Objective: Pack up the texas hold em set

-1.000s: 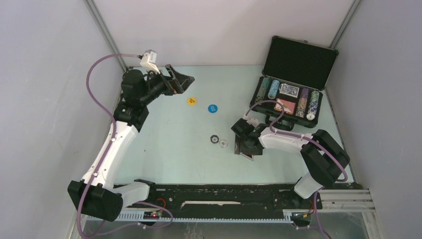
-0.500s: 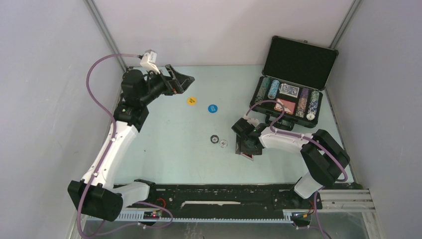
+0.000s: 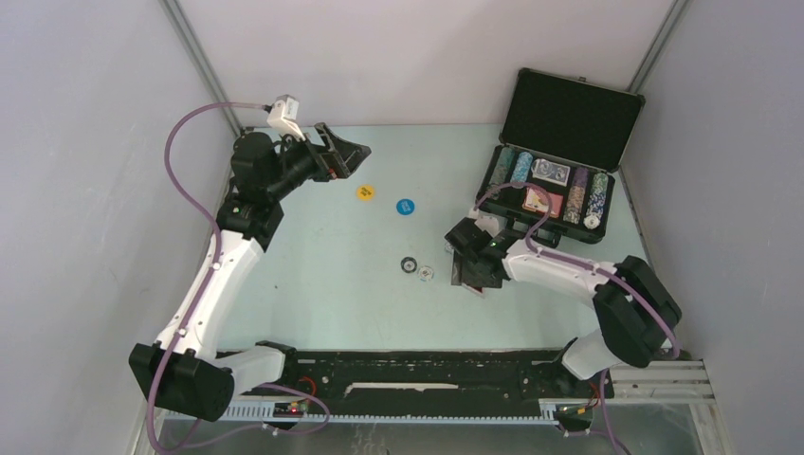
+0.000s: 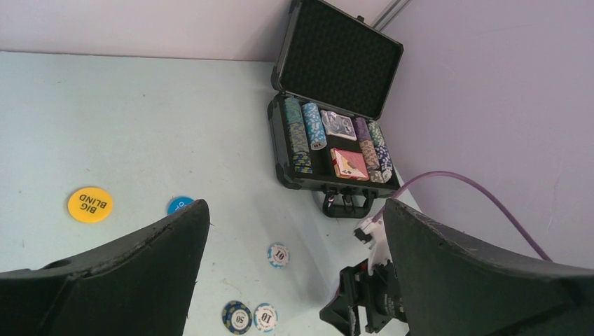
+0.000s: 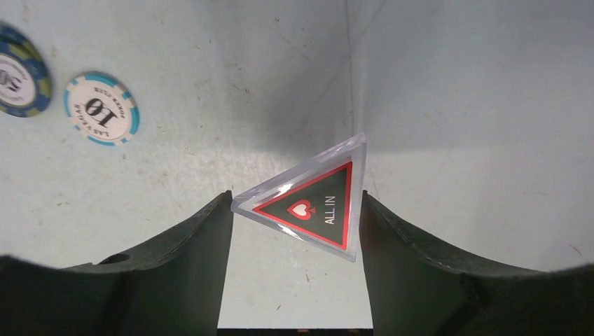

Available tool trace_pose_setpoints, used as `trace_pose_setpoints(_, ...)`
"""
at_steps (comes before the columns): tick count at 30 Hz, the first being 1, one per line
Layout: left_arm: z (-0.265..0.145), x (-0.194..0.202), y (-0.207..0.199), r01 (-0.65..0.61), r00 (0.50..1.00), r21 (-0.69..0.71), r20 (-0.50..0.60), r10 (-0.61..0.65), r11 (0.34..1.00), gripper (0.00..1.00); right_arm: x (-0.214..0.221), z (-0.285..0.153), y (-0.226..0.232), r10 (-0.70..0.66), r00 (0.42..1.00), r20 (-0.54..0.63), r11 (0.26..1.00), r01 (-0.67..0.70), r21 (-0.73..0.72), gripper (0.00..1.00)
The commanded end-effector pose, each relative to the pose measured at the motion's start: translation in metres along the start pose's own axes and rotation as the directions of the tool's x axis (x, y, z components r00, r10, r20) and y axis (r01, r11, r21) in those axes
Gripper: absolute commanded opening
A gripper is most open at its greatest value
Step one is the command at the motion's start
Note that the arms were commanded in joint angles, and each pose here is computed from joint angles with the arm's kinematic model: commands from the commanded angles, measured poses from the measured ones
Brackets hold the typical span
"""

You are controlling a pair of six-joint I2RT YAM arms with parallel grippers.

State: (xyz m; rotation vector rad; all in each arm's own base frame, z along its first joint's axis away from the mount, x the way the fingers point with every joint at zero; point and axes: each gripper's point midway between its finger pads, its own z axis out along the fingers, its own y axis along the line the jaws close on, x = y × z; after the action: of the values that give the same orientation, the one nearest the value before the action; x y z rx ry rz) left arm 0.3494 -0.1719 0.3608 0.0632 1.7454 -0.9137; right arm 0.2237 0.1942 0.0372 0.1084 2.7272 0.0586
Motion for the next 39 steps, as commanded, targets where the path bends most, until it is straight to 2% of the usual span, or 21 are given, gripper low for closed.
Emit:
trace_pose_setpoints(1,-0.002,0.000,-0.004,-0.006,1.000,0.024,0.003,0.006,1.000,1.00,-0.037,-0.029,-0.009,0.059,0.991,0.119,0.998,-0.059,-0.010,0.53)
trace_pose_setpoints(5,-0.002,0.001,-0.004,-0.001,1.000,0.026,0.000,0.001,1.000,1.00,-0.071,-0.042,-0.033,0.146,0.969,0.202,0.989,-0.147,-0.010,0.52)
trace_pose_setpoints(9,-0.001,0.001,-0.004,0.001,1.000,0.028,0.001,-0.001,1.000,1.00,-0.120,-0.054,-0.065,0.319,0.899,0.301,0.947,-0.314,-0.064,0.52)
trace_pose_setpoints(12,-0.001,0.001,-0.003,0.002,1.000,0.027,0.000,-0.002,1.000,1.00,-0.160,-0.060,-0.097,0.497,0.787,0.365,0.864,-0.485,-0.132,0.52)
trace_pose_setpoints(17,0.000,0.002,-0.003,0.007,1.000,0.029,-0.004,-0.007,1.000,1.00,-0.213,-0.054,-0.152,0.735,0.547,0.400,0.655,-0.726,-0.210,0.49)
trace_pose_setpoints(20,0.000,0.002,-0.003,0.006,1.000,0.031,-0.005,-0.006,1.000,1.00,-0.240,-0.039,-0.176,0.790,0.471,0.392,0.570,-0.800,-0.187,0.49)
trace_pose_setpoints(25,0.001,0.004,-0.003,0.014,1.000,0.033,-0.009,-0.014,0.999,1.00,-0.281,-0.026,-0.211,0.806,0.399,0.437,0.498,-0.857,-0.135,0.50)
trace_pose_setpoints(33,0.003,0.005,-0.004,0.025,1.000,0.044,-0.015,-0.025,0.999,1.00,-0.323,0.007,-0.219,0.881,0.299,0.366,0.368,-0.920,-0.135,0.51)
trace_pose_setpoints(39,0.005,0.006,-0.001,0.038,0.999,0.043,-0.017,-0.037,0.998,1.00,-0.329,0.031,-0.226,0.901,0.215,0.377,0.268,-0.959,-0.092,0.51)
